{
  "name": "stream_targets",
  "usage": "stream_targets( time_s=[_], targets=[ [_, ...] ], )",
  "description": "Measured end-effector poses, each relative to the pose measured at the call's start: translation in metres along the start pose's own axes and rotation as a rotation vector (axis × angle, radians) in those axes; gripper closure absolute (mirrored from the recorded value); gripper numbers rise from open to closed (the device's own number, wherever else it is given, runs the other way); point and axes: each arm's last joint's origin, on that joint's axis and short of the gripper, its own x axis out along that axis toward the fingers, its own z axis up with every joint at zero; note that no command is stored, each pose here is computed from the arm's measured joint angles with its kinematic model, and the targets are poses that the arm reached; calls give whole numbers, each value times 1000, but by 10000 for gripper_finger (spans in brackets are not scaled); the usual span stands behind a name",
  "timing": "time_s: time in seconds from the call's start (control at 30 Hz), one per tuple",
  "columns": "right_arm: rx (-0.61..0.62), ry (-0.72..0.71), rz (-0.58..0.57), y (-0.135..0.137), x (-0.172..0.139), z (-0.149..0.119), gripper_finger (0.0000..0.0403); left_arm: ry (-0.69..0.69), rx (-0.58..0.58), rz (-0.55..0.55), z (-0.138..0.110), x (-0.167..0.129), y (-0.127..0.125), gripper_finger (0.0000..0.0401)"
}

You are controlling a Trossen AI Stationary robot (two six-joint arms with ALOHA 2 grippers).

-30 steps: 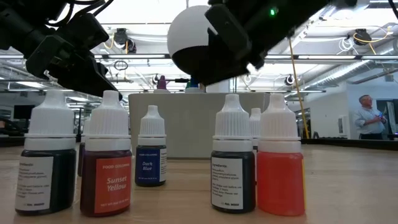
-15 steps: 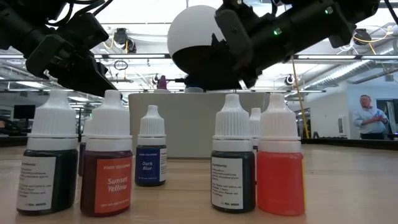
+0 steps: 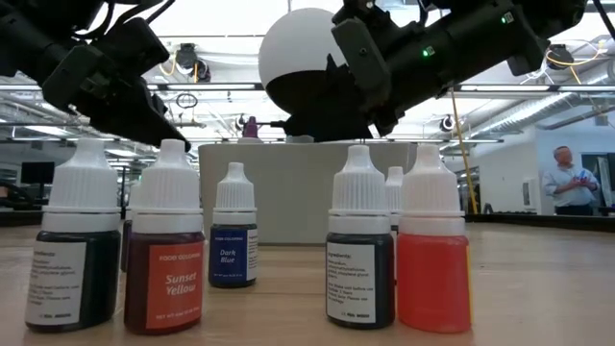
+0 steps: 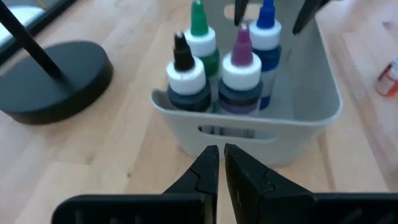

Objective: Pick & Place food coloring
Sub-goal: Put the large blue food coloring bottle into the gray bin

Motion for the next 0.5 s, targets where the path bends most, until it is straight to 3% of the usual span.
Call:
stream_targets(
  time_s=[0.23,0.5],
  targets=[
    [-31,38,-15,-3,1,-4,188,73,30,16,-13,17,-2,366],
    [-42,47,-17,-3,1,-5,188,54,17,-28,-14,34,2,366]
  ],
)
